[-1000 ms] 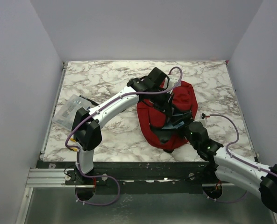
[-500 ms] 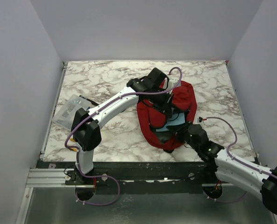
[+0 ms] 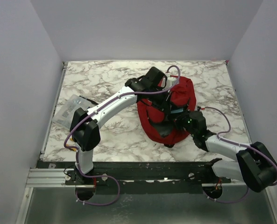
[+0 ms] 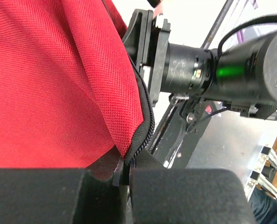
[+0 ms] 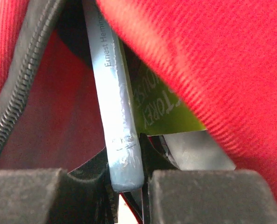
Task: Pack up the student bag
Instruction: Place the book in the student bag.
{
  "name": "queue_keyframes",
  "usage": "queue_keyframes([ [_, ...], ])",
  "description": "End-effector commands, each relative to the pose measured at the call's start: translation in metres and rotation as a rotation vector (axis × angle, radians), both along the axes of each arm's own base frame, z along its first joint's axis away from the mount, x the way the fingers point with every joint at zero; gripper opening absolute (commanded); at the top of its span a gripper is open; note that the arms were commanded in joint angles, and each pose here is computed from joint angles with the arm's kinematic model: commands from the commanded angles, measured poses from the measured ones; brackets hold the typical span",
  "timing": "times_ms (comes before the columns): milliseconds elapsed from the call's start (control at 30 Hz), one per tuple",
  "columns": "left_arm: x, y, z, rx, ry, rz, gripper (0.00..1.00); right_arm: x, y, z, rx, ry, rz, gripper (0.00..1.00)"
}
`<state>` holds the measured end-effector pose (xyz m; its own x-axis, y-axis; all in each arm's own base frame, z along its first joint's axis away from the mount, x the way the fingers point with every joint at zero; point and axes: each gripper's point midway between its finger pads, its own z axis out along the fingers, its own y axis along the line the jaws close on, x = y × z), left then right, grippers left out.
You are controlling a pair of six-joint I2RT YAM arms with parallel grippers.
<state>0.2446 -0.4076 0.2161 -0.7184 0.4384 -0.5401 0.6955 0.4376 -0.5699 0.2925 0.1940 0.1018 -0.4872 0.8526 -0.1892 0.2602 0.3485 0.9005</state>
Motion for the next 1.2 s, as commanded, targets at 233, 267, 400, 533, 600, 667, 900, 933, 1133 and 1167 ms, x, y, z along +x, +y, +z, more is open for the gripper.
queue_keyframes([
  [233, -0.018, 0.008, 0.033, -0.057, -0.027, -0.036, 0.0, -0.027, -0.019, -0.026, -0.126, 0.093, 0.177, 0.67],
  [267, -0.018, 0.008, 0.033, -0.059, -0.025, -0.041, 0.0, -0.029, -0.021, -0.024, -0.152, 0.088, 0.188, 0.67],
  [400, -0.021, 0.006, 0.034, -0.069, -0.012, -0.054, 0.0, -0.04, -0.035, -0.025, -0.259, 0.089, 0.198, 0.69],
  [533, -0.022, 0.005, 0.037, -0.08, -0.007, -0.061, 0.0, -0.052, -0.048, -0.036, -0.332, 0.139, 0.191, 0.52],
  [600, -0.025, 0.005, 0.039, -0.09, -0.003, -0.069, 0.0, -0.053, -0.042, -0.035, -0.308, 0.098, 0.22, 0.42],
  [667, -0.026, 0.004, 0.041, -0.102, 0.0, -0.078, 0.0, -0.051, -0.033, -0.026, -0.26, 0.038, 0.249, 0.33],
  [900, -0.048, -0.004, 0.05, -0.141, -0.021, -0.152, 0.0, -0.014, -0.028, 0.004, -0.192, -0.078, 0.145, 0.15],
  [933, -0.053, -0.006, 0.048, -0.135, -0.035, -0.164, 0.0, -0.005, -0.026, 0.011, -0.169, -0.099, 0.123, 0.13],
  [1133, -0.061, -0.006, 0.039, -0.098, -0.097, -0.162, 0.0, 0.044, -0.021, 0.021, -0.222, -0.096, 0.072, 0.18],
  [1167, -0.055, -0.005, 0.035, -0.081, -0.108, -0.14, 0.0, 0.044, -0.019, 0.021, -0.24, -0.101, 0.097, 0.2],
])
